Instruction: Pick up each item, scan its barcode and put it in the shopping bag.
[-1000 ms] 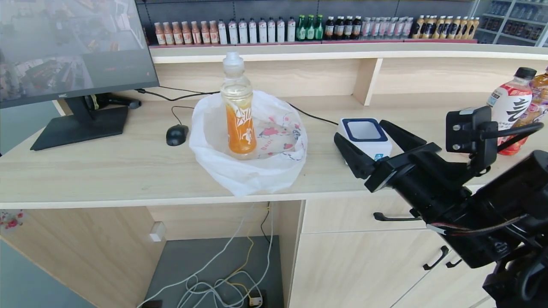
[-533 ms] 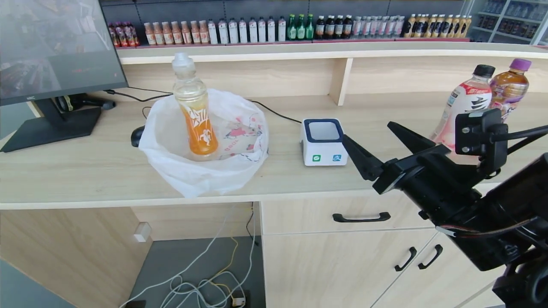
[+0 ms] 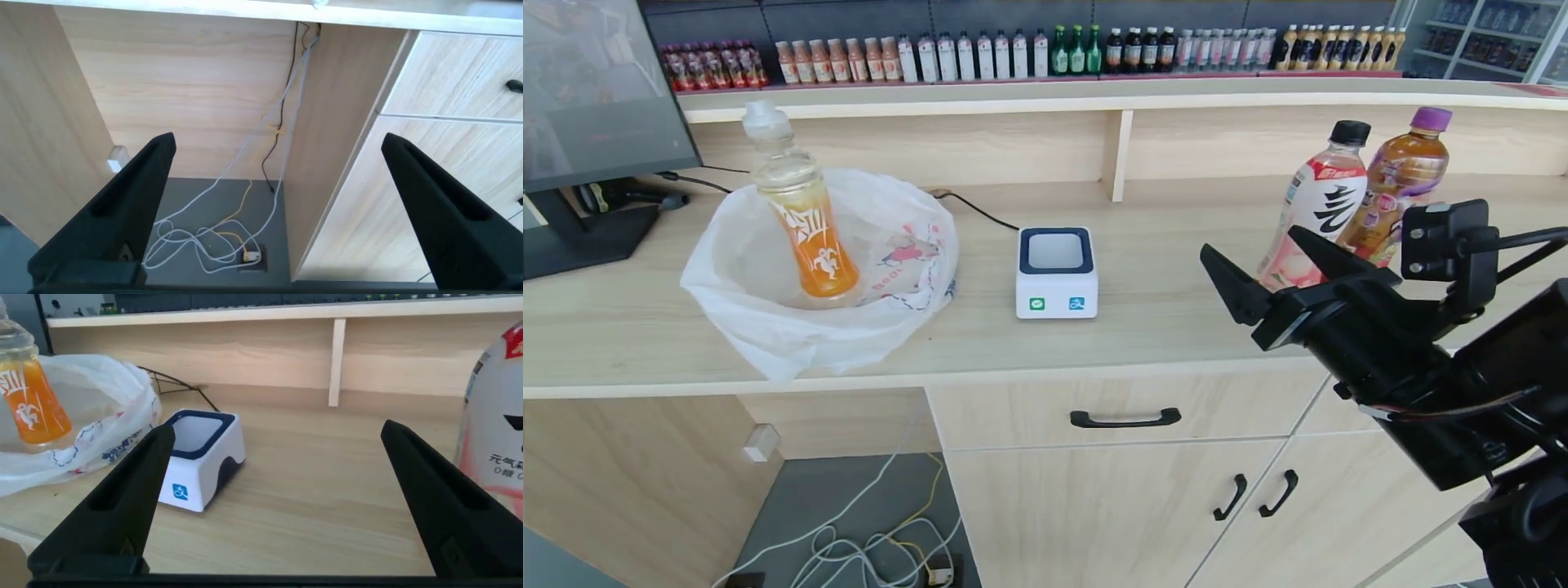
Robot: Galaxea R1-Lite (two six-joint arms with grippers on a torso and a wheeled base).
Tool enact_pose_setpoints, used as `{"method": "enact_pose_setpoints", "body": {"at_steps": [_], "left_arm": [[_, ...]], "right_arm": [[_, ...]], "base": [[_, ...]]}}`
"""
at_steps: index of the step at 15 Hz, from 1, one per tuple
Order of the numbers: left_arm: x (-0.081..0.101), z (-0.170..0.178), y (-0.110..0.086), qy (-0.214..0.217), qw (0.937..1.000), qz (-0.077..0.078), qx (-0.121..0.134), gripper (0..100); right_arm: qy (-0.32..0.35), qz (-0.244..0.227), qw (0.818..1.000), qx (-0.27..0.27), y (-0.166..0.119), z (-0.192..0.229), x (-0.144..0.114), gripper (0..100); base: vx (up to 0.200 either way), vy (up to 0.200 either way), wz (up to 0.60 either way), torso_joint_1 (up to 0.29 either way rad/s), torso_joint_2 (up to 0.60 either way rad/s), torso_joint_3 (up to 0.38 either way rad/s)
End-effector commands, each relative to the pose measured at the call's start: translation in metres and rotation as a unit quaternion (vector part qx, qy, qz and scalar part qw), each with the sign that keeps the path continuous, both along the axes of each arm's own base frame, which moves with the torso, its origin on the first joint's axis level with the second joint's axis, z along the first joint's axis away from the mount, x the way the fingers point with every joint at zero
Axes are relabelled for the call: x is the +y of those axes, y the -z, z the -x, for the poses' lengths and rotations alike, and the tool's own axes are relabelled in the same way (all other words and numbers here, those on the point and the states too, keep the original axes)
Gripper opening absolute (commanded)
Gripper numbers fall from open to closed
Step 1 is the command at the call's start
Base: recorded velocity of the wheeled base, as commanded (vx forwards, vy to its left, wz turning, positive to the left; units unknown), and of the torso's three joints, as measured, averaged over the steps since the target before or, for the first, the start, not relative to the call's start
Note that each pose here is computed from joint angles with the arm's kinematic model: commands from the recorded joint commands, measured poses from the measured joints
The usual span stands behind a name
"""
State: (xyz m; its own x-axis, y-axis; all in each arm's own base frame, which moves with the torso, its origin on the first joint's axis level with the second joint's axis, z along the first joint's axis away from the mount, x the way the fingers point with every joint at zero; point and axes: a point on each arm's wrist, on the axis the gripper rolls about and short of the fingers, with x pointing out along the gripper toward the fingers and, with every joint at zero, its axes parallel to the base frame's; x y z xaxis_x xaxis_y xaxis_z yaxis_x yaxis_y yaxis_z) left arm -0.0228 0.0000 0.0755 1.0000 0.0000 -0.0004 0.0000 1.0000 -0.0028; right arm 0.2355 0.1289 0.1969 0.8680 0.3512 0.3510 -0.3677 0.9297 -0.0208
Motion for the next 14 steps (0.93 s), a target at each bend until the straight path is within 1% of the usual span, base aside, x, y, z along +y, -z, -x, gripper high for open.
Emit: {"method": "enact_pose_setpoints", "body": {"at_steps": [1, 6, 10, 14], "left_arm": [[0.000, 0.000, 0.000, 0.000, 1.0000, 0.000, 0.000, 100], [0.000, 0.000, 0.000, 0.000, 1.0000, -0.001, 0.000, 100], [0.000, 0.000, 0.000, 0.000, 1.0000, -0.001, 0.000, 100], [0.000, 0.000, 0.000, 0.000, 1.0000, -0.002, 0.000, 100]], "right_arm": [[0.001, 0.004, 1.000, 0.006, 0.004, -0.003, 0.001, 100], [0.001, 0.007, 1.000, 0.012, 0.007, -0.003, 0.001, 100], [-0.001, 0.010, 1.000, 0.018, 0.011, -0.004, 0.003, 100], [-0.001, 0.016, 0.999, 0.028, 0.021, -0.022, 0.014, 100]], "base": [[0.000, -0.200, 0.00, -0.002, 0.01, 0.002], [0.000, -0.200, 0.00, 0.003, 0.00, 0.001], [0.000, 0.000, 0.00, 0.000, 0.00, 0.000], [0.000, 0.000, 0.00, 0.000, 0.00, 0.000]]}}
